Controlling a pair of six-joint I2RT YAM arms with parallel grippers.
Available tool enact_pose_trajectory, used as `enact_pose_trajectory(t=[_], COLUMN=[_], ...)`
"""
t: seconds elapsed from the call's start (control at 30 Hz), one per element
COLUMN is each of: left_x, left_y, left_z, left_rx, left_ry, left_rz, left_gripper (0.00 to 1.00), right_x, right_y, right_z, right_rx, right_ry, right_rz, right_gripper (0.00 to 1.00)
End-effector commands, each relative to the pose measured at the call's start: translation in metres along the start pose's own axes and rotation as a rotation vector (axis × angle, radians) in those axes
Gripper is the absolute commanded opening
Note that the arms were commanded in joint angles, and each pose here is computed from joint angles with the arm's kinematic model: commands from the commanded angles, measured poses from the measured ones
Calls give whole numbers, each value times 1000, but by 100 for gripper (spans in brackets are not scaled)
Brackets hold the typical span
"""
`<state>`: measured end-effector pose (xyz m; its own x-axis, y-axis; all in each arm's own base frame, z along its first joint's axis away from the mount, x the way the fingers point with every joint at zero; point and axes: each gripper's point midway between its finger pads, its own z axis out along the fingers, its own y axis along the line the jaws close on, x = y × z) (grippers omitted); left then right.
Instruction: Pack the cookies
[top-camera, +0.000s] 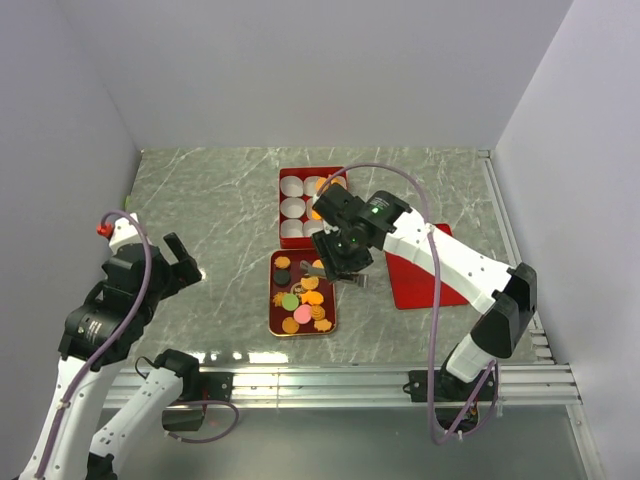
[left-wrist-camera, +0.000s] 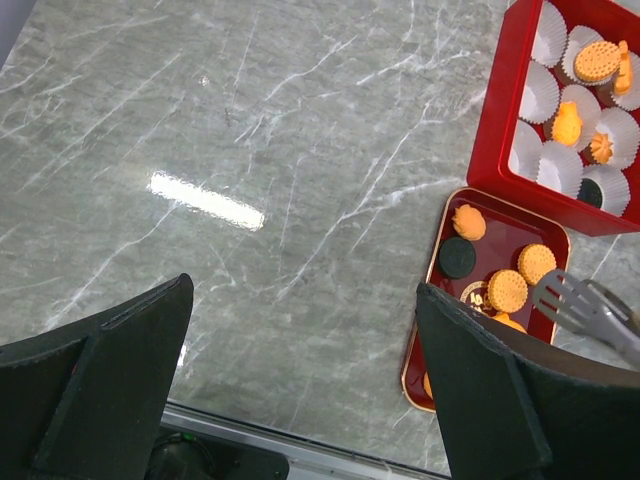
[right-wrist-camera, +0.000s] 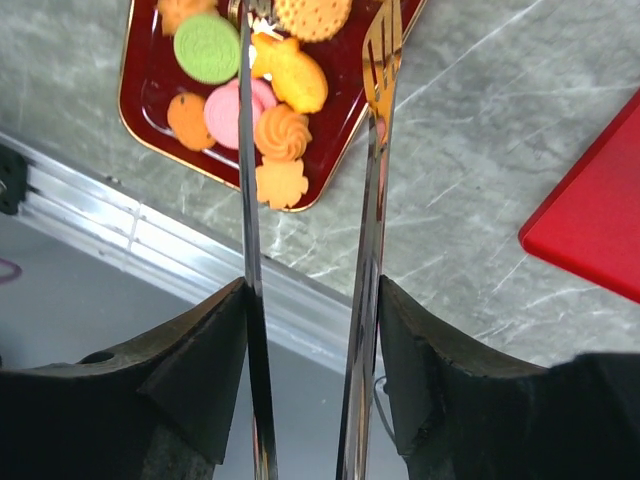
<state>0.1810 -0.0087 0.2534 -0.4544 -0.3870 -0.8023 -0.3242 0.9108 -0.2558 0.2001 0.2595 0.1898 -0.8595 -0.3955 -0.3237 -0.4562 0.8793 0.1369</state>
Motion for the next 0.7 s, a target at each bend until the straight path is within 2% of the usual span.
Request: enact_pose_trajectory(t=[0.0,0.67], left_x=[-7,-10], left_y=[-4,-1], left_z=[-4,-10], left_rx=[35,49], left_ry=[-37,-71], left_rz=[-5,-21], left_gripper=[99,99], right_x=[5,7], right_y=[0,29], right_z=[-1,24], right_rx=[22,96], right_ry=[14,105], right_rz=[-15,-124], right_gripper=[60,61])
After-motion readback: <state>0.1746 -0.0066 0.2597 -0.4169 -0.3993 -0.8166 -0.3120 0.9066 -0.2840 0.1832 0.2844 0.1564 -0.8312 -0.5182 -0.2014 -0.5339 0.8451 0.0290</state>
